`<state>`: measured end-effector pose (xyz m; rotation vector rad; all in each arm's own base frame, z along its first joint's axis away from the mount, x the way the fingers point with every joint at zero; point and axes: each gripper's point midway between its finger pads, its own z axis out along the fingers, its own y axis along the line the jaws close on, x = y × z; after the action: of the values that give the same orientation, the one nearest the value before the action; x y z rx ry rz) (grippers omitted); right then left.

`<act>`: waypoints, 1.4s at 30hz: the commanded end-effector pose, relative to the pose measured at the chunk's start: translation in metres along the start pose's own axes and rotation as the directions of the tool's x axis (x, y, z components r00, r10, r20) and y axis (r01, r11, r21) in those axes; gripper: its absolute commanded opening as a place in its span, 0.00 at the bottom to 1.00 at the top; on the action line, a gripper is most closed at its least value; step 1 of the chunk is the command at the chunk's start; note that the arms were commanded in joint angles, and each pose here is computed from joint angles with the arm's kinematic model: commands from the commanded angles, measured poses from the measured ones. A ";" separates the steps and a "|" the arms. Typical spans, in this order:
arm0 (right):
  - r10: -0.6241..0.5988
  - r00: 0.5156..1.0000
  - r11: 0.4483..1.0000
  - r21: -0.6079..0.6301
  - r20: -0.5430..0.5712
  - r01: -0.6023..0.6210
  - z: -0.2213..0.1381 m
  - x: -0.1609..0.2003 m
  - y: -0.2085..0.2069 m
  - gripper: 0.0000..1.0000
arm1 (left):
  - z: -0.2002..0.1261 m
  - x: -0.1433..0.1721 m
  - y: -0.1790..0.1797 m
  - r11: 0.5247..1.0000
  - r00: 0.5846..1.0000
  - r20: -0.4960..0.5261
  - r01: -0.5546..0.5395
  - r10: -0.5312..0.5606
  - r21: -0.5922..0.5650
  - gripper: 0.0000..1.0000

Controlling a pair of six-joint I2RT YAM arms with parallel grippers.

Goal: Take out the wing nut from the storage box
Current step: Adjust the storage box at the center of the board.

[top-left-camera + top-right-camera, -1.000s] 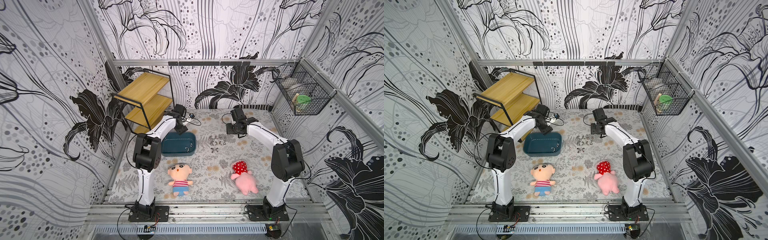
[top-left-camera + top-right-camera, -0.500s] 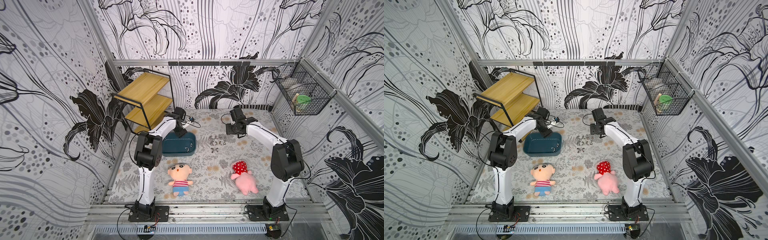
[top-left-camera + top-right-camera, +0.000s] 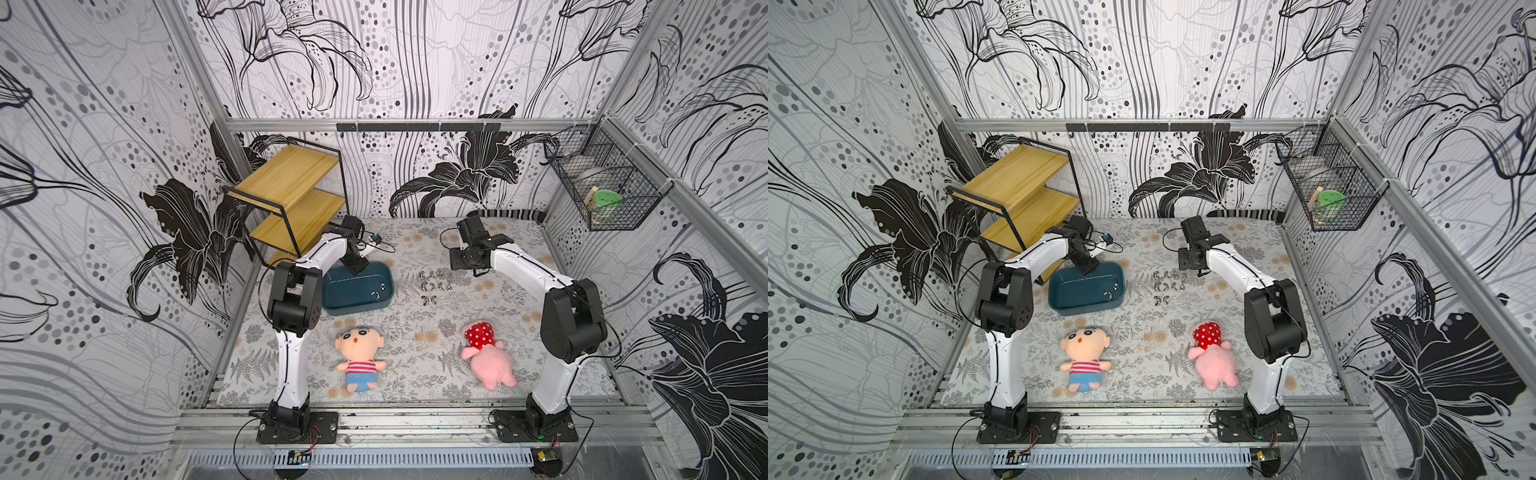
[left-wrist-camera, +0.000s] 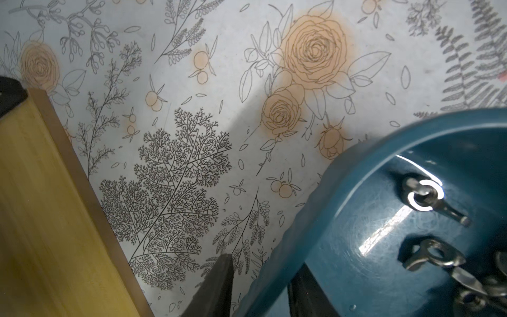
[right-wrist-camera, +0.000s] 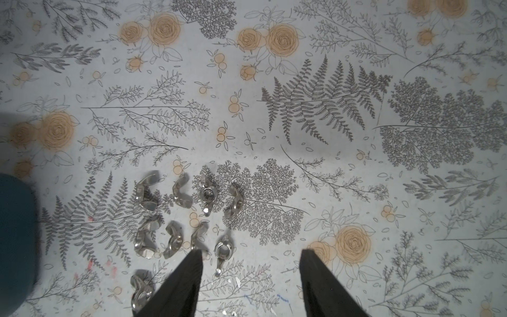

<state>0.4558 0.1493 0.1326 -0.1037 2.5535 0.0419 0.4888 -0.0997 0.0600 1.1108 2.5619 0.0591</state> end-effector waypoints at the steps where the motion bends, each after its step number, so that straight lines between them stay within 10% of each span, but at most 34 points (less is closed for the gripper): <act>1: -0.039 0.999 0.999 0.015 -0.009 0.039 0.000 -0.002 0.007 0.62 | 0.001 -0.001 0.001 0.998 0.998 0.027 0.048 -0.049 0.027 0.35; 17: -0.120 0.993 0.993 -0.001 0.010 0.120 -0.012 -0.009 0.042 0.62 | -0.001 0.016 0.028 0.922 0.921 0.045 0.386 -0.387 0.024 0.29; 42: -0.206 0.974 0.974 -0.080 0.090 0.213 -0.049 -0.017 0.094 0.63 | -0.013 0.041 -0.002 0.518 0.511 0.087 0.844 -0.855 0.141 0.24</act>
<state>0.4371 0.2410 0.1664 -0.3840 2.4746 0.0839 0.4449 -0.0685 0.0402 -0.1230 2.7804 -0.3102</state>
